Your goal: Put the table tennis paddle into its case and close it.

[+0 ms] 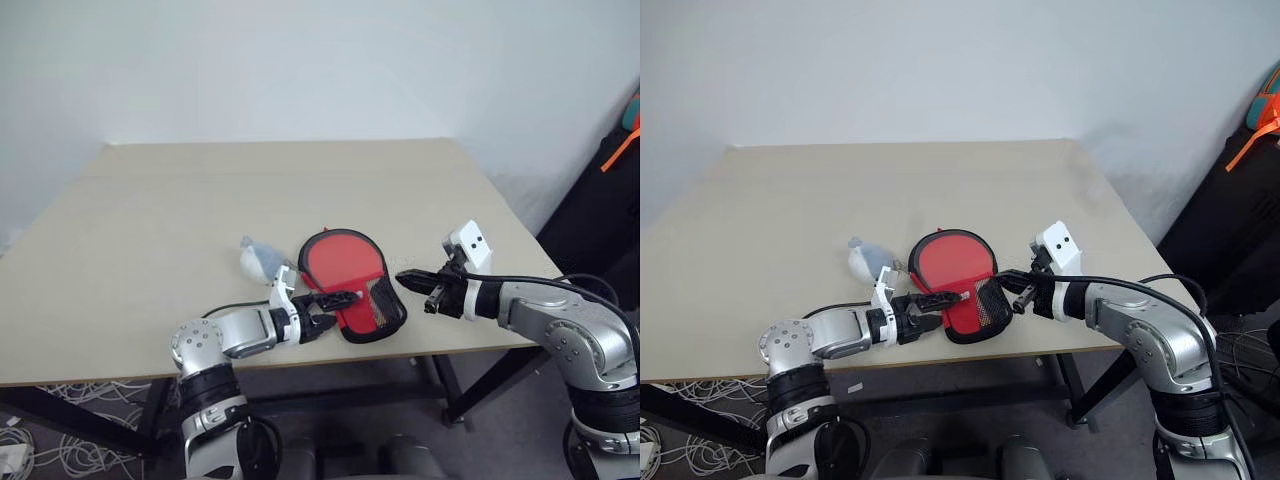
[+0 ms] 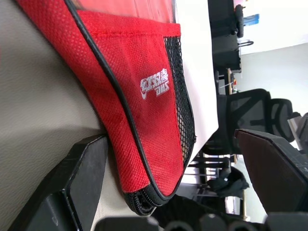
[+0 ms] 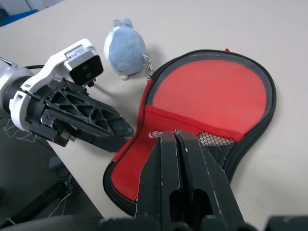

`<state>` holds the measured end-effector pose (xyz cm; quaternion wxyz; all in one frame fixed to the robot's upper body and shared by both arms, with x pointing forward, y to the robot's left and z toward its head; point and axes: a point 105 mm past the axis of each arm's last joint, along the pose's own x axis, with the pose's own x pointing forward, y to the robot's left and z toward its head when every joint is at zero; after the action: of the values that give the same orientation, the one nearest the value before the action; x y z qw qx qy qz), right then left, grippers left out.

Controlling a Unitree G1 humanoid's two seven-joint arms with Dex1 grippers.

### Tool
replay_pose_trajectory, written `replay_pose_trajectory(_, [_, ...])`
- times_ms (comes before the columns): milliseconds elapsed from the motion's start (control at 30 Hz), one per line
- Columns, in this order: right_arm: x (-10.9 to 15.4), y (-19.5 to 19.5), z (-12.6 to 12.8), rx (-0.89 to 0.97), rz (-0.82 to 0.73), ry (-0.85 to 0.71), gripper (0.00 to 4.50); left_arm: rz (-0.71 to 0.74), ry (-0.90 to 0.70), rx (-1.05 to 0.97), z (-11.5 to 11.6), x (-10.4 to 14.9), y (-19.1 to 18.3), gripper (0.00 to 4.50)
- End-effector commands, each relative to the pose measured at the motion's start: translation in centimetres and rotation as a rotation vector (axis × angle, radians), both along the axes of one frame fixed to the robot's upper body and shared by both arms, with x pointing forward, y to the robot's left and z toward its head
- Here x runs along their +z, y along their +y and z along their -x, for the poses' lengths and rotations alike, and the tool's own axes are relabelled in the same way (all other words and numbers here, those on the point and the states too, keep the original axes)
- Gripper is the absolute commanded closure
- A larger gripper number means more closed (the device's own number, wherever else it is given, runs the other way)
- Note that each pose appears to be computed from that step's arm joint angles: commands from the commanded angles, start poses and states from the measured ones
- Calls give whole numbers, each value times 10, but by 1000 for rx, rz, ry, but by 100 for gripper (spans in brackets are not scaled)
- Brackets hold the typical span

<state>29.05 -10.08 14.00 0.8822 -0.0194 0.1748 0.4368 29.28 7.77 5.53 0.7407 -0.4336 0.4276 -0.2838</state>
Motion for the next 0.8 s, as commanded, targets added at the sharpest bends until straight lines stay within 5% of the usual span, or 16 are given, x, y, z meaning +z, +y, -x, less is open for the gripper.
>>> replay_pose_trajectory(33, [16, 4, -2, 13, -17, -59, 450, -83, 95, -26, 8, -25, -4, 1])
replay_pose_trajectory(167, [17, 5, -3, 13, -21, -62, 450, -89, 114, -38, 10, -31, -2, 63])
replay_pose_trajectory(533, [30, 7, -8, 28, -24, -100, 450, -115, 180, -76, 12, -46, 2, 449])
replay_pose_trajectory(800, [31, 12, -9, 37, -30, -100, 450, -87, 115, -186, 18, -34, -2, 449])
